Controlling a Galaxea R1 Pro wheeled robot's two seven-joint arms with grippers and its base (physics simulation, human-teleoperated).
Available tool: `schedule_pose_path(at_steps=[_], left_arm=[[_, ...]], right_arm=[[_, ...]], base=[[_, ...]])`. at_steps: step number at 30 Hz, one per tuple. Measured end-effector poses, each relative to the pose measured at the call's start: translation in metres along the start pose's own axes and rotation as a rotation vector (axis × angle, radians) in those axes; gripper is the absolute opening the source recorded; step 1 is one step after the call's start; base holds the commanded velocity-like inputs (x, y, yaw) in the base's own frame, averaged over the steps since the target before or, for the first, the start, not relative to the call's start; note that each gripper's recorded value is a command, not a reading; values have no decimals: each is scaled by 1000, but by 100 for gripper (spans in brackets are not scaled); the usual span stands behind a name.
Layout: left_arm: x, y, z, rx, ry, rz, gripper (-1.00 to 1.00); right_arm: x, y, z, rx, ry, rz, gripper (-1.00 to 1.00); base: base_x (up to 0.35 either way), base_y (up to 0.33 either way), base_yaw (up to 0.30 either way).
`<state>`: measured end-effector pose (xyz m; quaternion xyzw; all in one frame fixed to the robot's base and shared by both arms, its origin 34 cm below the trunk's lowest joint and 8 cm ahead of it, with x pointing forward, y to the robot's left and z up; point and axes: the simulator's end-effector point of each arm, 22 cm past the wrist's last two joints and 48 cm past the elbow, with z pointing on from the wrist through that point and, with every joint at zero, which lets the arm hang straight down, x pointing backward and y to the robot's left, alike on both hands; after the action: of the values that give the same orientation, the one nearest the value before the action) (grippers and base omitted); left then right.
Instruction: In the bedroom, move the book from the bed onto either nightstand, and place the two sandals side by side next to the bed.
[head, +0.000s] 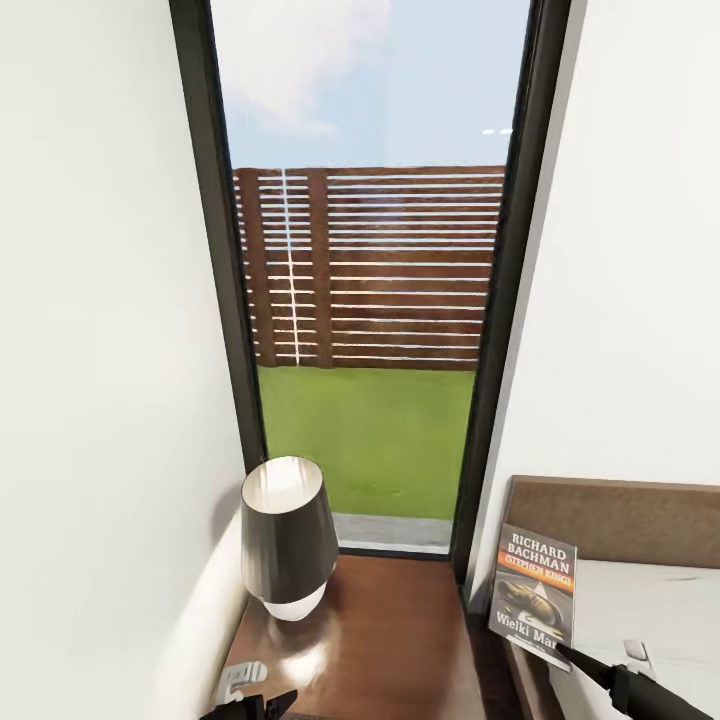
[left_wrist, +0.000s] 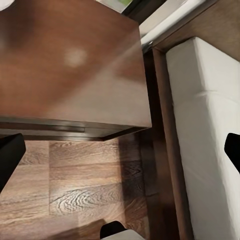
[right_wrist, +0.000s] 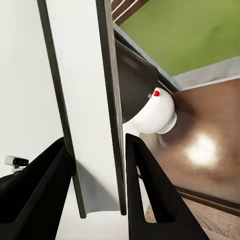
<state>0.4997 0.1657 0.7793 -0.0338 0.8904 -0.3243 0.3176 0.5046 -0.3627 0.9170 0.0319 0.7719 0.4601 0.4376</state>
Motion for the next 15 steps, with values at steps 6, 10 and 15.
schedule_pose_path(at_steps=[6, 10, 15], left_arm=[[0, 0, 0, 0, 0, 0, 100], [0, 0, 0, 0, 0, -1, 100], [0, 0, 0, -2, -1, 0, 100]], right_arm=[[0, -2, 0, 7, 0, 1, -100], [1, -2, 0, 8, -1, 1, -100], [1, -3, 1, 15, 0, 1, -100]], base=[[0, 0, 0], [2, 0, 0], [122, -34, 0]])
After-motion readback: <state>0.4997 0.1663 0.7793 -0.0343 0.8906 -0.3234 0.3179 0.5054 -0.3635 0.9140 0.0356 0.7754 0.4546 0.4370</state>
